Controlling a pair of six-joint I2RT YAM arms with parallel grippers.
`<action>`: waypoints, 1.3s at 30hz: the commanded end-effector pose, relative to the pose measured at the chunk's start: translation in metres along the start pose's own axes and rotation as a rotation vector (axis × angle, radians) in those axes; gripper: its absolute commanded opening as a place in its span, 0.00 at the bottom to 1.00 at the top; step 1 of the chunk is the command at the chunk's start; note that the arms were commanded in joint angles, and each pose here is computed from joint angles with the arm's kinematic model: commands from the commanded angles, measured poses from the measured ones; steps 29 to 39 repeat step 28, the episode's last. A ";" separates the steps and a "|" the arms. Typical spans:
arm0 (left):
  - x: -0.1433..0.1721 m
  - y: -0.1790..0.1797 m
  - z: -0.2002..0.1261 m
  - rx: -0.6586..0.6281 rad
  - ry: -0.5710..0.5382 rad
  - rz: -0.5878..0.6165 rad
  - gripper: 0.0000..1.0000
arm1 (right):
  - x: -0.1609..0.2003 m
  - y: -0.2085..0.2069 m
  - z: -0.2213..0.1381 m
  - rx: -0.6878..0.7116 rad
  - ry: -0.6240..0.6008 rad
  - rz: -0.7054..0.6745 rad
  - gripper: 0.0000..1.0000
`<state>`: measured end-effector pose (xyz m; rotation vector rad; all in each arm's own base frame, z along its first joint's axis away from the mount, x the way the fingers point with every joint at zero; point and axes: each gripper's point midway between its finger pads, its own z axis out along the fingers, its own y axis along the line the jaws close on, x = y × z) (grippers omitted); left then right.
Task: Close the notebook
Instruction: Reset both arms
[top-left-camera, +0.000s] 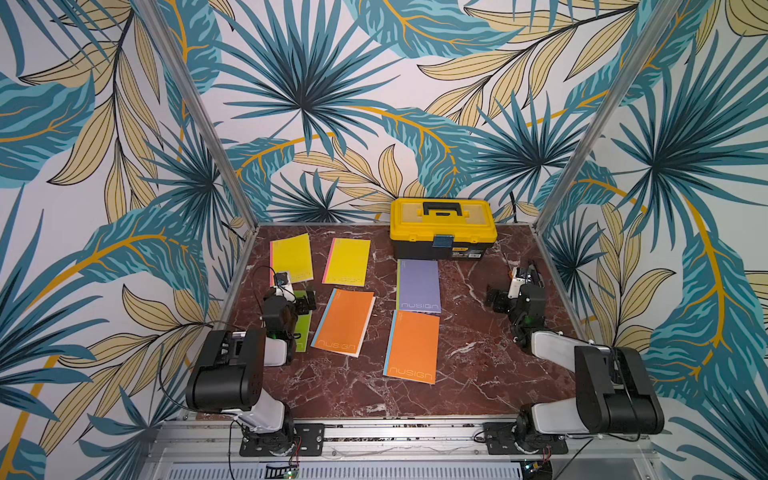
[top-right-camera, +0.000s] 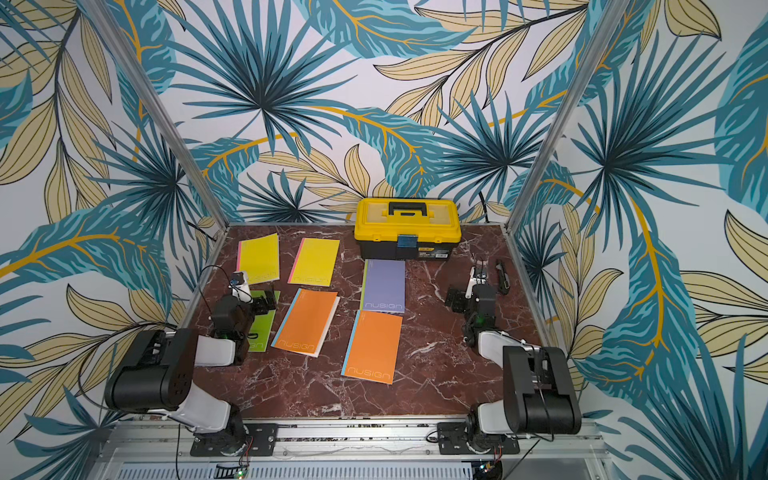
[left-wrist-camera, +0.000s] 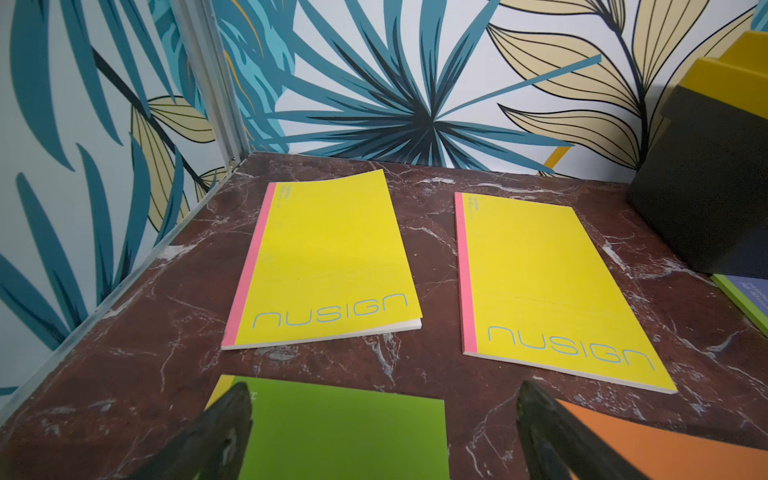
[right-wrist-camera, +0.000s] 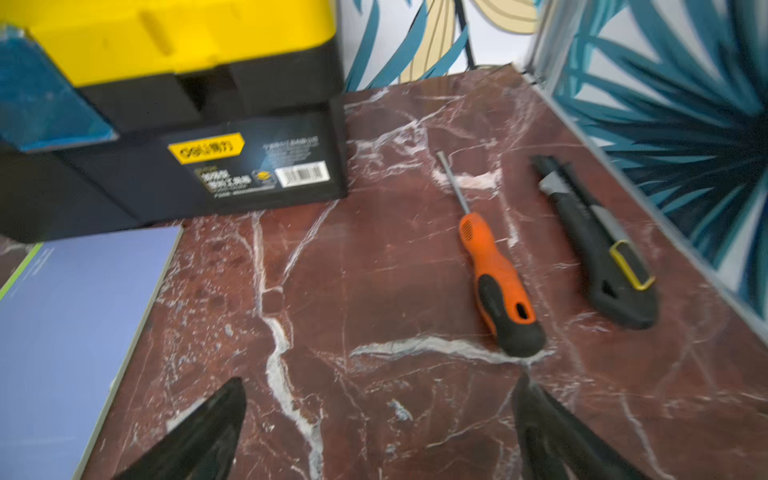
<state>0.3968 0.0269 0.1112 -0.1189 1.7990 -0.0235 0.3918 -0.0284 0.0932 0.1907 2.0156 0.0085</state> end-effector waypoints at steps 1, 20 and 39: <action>-0.006 -0.011 0.004 0.067 -0.004 0.038 1.00 | -0.025 0.020 -0.004 -0.100 -0.121 -0.043 0.99; -0.006 -0.020 0.002 0.107 -0.011 0.062 1.00 | -0.014 0.033 -0.003 -0.173 -0.129 -0.087 1.00; -0.006 -0.020 0.003 0.110 -0.009 0.064 1.00 | -0.013 0.038 -0.003 -0.177 -0.124 -0.111 0.99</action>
